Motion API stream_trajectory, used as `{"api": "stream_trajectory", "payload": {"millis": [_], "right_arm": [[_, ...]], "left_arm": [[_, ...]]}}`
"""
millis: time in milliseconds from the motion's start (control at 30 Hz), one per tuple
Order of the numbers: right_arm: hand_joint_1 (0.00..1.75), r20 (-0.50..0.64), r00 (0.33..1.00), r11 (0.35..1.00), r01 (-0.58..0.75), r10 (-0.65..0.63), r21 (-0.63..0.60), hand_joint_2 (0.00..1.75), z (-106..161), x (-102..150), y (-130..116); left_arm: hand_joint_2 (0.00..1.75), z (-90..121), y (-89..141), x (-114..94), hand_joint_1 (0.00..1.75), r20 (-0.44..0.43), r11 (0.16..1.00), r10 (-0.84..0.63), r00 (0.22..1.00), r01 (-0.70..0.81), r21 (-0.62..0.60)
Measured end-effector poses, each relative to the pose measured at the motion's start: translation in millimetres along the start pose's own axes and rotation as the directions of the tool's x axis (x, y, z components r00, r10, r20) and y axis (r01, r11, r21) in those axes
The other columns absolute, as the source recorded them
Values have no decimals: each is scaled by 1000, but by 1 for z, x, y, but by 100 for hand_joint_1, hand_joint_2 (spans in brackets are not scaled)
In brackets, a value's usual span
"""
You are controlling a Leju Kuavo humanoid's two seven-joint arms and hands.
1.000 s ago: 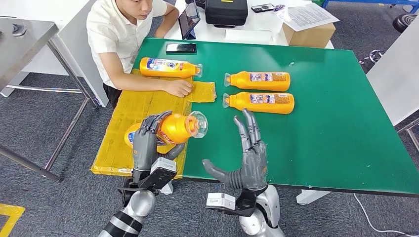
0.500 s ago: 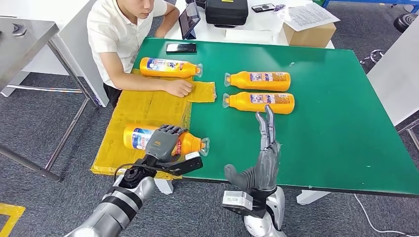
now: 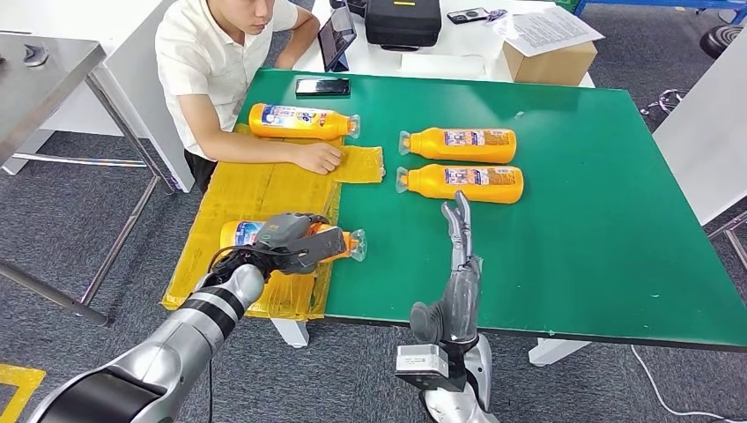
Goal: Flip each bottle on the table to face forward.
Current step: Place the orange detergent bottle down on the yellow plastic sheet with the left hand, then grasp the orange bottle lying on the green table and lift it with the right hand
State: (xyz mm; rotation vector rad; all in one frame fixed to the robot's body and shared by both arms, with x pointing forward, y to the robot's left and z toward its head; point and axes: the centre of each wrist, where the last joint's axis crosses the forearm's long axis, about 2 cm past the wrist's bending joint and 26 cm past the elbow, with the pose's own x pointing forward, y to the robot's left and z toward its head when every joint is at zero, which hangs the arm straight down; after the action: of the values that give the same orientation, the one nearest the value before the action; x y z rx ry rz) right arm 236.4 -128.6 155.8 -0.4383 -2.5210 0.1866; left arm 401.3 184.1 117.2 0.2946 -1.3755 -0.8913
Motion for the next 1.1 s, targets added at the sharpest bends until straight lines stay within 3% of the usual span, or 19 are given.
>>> {"api": "stream_trajectory", "payload": {"millis": [67,100,233,467,800,933,1100], "right_arm": [[0,-18,1000,1000,20,-20,-2,0,2,0,1],[0,-26,999,1000,30,-30,-3,0,3,-1,1],[0,-46,997,998,55,-54,7,0,8,-1,4],[0,-57,996,997,69,-68,26,0,11,-4,6],[0,-79,994,996,77,-73,46,0,16,-9,8],[0,-77,995,996,70,-66,57,0,18,-10,8],[0,-65,997,996,55,-51,71,0,19,-10,7]], "left_arm": [[175,-2,6,0,4,-18,998,59,998,-59,-25],[175,-3,8,-1,0,-28,995,96,995,-97,-38],[175,-3,12,-8,0,-77,973,213,974,-218,-70],[175,-4,14,-8,0,-87,956,261,961,-270,-111],[175,-6,1,6,0,12,932,318,948,-310,-190],[175,-6,-7,18,0,131,918,386,913,-365,-158],[175,1,-19,47,0,448,837,477,757,-546,32]]}}
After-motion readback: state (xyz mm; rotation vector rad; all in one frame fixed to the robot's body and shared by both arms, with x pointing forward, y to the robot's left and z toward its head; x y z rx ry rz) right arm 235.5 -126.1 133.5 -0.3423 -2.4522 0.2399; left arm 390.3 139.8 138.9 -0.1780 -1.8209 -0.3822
